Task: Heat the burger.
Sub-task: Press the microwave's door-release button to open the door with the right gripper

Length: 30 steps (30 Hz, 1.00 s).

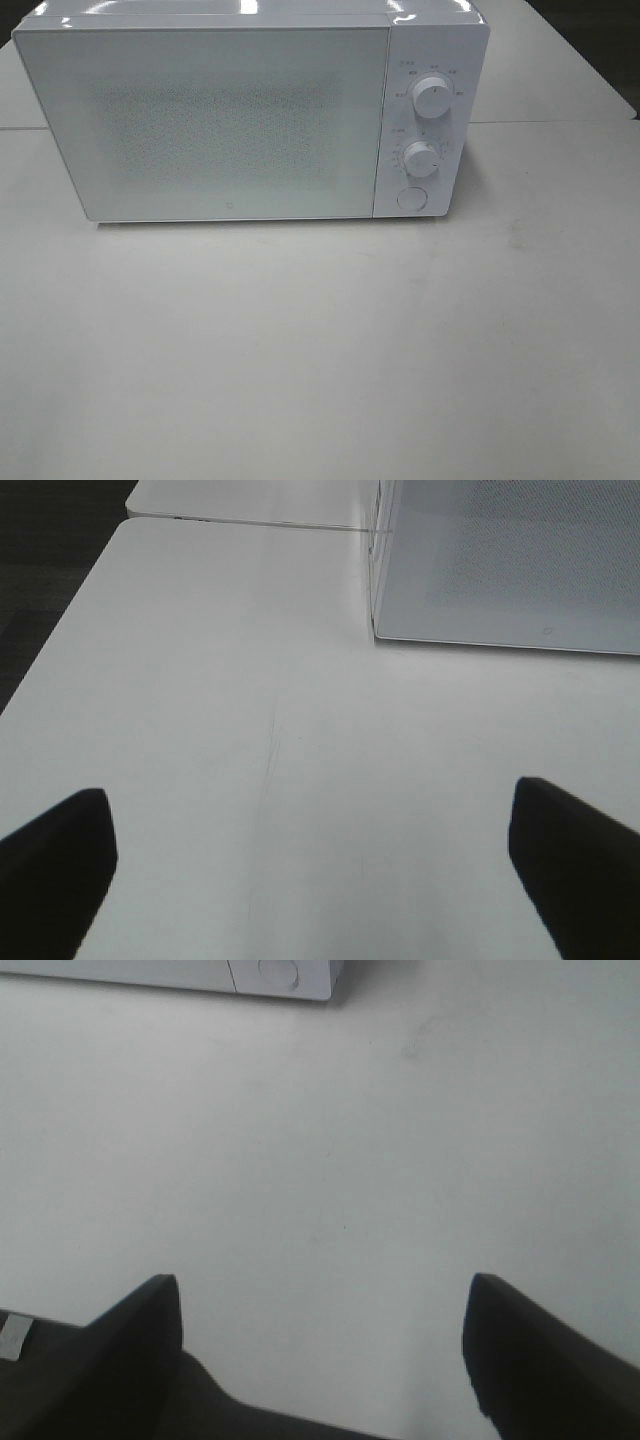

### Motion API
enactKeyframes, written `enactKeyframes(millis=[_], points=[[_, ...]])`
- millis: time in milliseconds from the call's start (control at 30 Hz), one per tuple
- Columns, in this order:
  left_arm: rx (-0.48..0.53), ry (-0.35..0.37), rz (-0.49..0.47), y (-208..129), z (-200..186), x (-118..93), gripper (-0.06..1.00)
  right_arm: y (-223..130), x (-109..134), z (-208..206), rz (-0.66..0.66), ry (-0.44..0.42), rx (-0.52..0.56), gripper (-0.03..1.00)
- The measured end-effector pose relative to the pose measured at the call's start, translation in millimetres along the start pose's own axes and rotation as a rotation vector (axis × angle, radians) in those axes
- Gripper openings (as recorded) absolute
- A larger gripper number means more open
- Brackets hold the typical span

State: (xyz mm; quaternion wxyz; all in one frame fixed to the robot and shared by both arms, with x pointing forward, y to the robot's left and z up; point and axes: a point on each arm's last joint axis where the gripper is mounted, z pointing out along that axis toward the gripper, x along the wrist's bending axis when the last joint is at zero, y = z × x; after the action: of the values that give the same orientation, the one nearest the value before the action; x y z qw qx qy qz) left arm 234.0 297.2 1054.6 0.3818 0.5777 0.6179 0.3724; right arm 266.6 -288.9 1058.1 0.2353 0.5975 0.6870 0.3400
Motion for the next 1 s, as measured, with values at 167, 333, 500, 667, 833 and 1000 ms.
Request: enactKeyframes(millis=[167, 333, 500, 667, 833, 1000], points=[[0.000, 0.000, 0.006, 0.0, 0.0, 0.0, 0.99, -17.8, -0.8, -16.5, -0.003, 0.003, -0.119, 0.74], [0.000, 0.000, 0.006, 0.0, 0.0, 0.0, 0.99, -28.2, -2.6, -22.1, -0.011, -0.009, -0.164, 0.74], [0.000, 0.000, 0.000, 0.0, 0.0, 0.0, 0.99, -32.1, -2.8, -25.3, -0.012, -0.009, -0.188, 0.74], [0.000, 0.000, 0.000, 0.0, 0.0, 0.0, 0.99, -32.3, -2.9, -25.6, -0.013, -0.010, -0.190, 0.74], [0.000, 0.000, 0.006, 0.0, 0.0, 0.0, 0.99, -32.3, -2.9, -25.6, -0.013, -0.010, -0.190, 0.74], [0.000, 0.000, 0.006, 0.0, 0.0, 0.0, 0.99, -32.3, -2.9, -25.6, -0.013, -0.010, -0.190, 0.74]])
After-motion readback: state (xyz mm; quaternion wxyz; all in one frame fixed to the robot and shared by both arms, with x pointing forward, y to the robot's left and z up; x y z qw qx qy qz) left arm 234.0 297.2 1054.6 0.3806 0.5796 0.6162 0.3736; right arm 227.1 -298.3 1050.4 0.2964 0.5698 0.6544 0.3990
